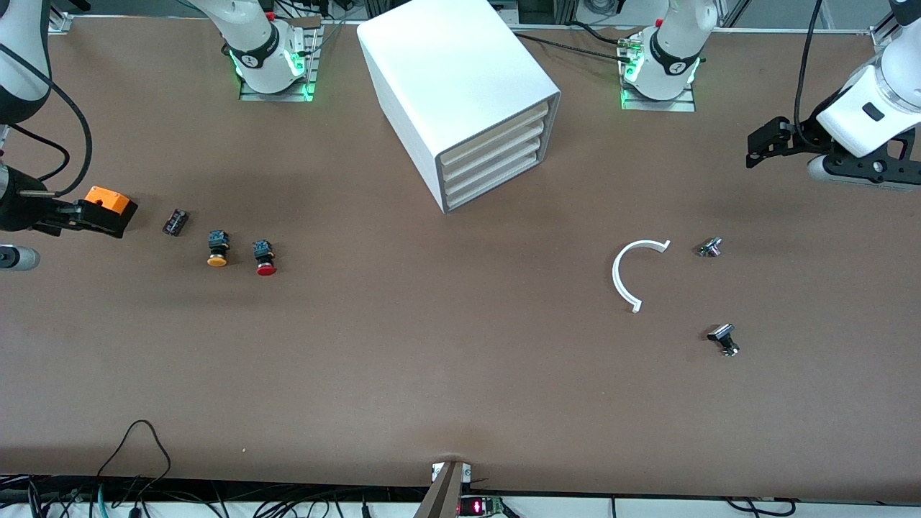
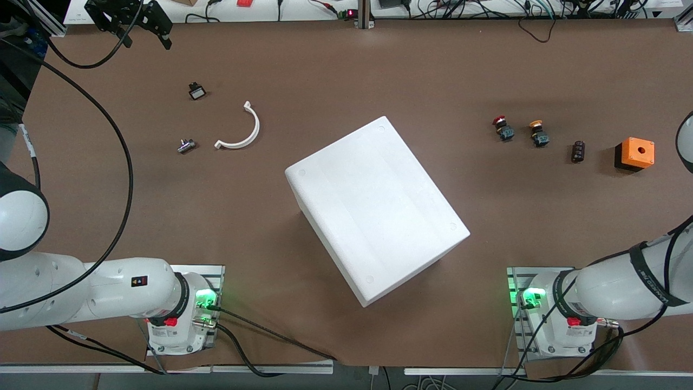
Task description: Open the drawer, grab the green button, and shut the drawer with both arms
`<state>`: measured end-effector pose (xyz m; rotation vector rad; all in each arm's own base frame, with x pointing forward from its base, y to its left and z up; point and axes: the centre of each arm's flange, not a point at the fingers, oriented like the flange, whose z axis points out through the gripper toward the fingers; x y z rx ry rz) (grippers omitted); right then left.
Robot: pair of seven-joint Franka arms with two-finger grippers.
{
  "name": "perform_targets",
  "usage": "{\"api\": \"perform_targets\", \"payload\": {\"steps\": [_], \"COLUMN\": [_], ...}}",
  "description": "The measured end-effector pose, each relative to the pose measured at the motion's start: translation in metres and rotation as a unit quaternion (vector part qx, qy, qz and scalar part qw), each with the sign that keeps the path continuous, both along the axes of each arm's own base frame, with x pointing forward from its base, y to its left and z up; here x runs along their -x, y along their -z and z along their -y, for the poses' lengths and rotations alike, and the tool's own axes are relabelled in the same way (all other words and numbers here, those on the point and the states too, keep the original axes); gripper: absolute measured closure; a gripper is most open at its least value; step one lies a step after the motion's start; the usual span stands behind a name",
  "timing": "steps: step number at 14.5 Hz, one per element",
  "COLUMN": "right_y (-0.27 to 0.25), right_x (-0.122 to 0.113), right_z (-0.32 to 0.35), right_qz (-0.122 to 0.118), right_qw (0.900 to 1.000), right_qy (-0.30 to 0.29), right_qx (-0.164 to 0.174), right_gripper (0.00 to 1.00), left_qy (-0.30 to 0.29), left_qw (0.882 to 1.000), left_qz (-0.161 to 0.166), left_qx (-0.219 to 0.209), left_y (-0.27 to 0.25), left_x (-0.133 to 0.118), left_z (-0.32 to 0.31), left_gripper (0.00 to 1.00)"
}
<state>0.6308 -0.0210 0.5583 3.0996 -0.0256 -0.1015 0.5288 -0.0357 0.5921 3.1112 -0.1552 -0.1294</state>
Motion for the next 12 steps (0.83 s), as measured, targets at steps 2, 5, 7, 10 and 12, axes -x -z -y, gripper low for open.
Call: {"api": "perform_targets", "payload": {"steps": [2,5,7,10,12], "right_y": [0.0,0.001,0.001,0.001,0.001], "right_x": [0.0,0.0,0.0,0.0,0.0], "right_z": [0.0,0.001,0.003,-0.001,-0.003], "right_qz": [0.0,-0.001,-0.001,0.0,0.0], "right_qw": [1.0,1.0,1.0,1.0,1.0], "right_qy": [0.0,0.001,0.003,0.0,-0.002], "right_qx": [0.0,0.0,-0.002,-0.003,-0.004], "right_gripper": [0.0,0.0,0.0,0.0,0.0], "left_qy": [0.002,0.002,0.002,0.002,0.001], "left_qw": [1.0,1.0,1.0,0.999,0.997], "left_qz": [-0.003,-0.012,-0.021,-0.047,-0.074], "left_qx": [0.001,0.001,0.003,0.006,0.009], "left_y": [0.0,0.006,0.016,0.043,0.072], "left_x": [-0.002,-0.005,-0.01,-0.021,-0.031], "left_z": [0.001,0.001,0.0,-0.001,-0.003], "left_gripper": [0.0,0.0,0.0,0.0,0.0]}}
